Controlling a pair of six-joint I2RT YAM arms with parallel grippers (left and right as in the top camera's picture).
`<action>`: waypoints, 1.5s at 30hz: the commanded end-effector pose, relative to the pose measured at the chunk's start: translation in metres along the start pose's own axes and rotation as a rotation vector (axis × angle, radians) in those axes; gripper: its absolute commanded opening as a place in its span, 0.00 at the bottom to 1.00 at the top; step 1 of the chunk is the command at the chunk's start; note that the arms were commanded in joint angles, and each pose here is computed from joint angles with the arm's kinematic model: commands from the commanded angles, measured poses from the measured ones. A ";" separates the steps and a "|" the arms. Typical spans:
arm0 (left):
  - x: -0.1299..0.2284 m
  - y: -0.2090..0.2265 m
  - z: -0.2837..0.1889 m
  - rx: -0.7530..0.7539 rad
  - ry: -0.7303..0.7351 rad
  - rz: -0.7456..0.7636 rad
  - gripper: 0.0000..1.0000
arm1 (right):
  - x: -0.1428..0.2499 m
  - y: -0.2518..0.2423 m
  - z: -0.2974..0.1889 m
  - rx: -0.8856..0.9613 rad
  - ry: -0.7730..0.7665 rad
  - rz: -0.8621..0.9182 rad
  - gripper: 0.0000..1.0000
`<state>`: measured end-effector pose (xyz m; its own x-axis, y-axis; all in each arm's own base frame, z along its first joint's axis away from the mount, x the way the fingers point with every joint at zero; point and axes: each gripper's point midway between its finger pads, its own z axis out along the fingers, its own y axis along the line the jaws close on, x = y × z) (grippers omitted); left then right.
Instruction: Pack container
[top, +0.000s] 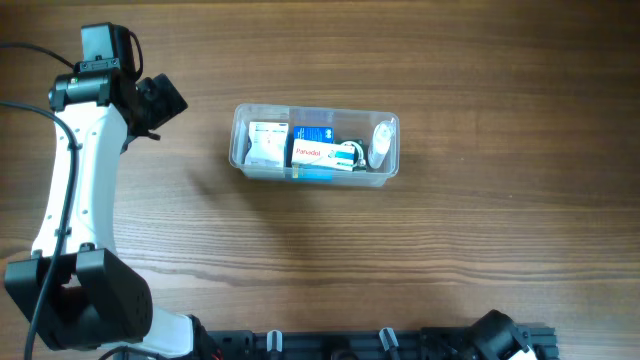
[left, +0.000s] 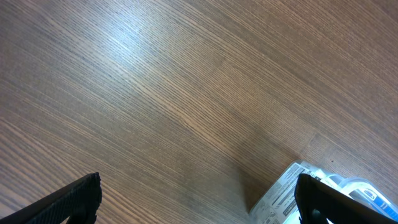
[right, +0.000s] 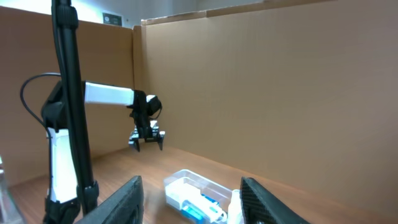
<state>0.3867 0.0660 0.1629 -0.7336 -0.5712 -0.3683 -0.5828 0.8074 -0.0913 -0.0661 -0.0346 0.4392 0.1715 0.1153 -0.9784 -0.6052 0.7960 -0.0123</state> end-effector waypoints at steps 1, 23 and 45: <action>-0.001 0.001 -0.001 0.001 -0.002 0.001 1.00 | -0.002 0.005 -0.003 -0.030 -0.022 0.000 0.96; -0.001 0.001 -0.001 0.001 -0.002 0.001 1.00 | 0.169 0.045 0.203 -0.224 0.375 0.694 1.00; -0.001 0.001 -0.001 0.001 -0.002 0.001 1.00 | 0.266 -0.014 0.212 0.456 0.373 1.665 1.00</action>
<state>0.3867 0.0660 0.1628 -0.7337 -0.5712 -0.3680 -0.5829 0.8074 -0.0911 0.1377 0.1232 0.2188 -0.5953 0.7681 0.2360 0.4162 0.0435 0.9082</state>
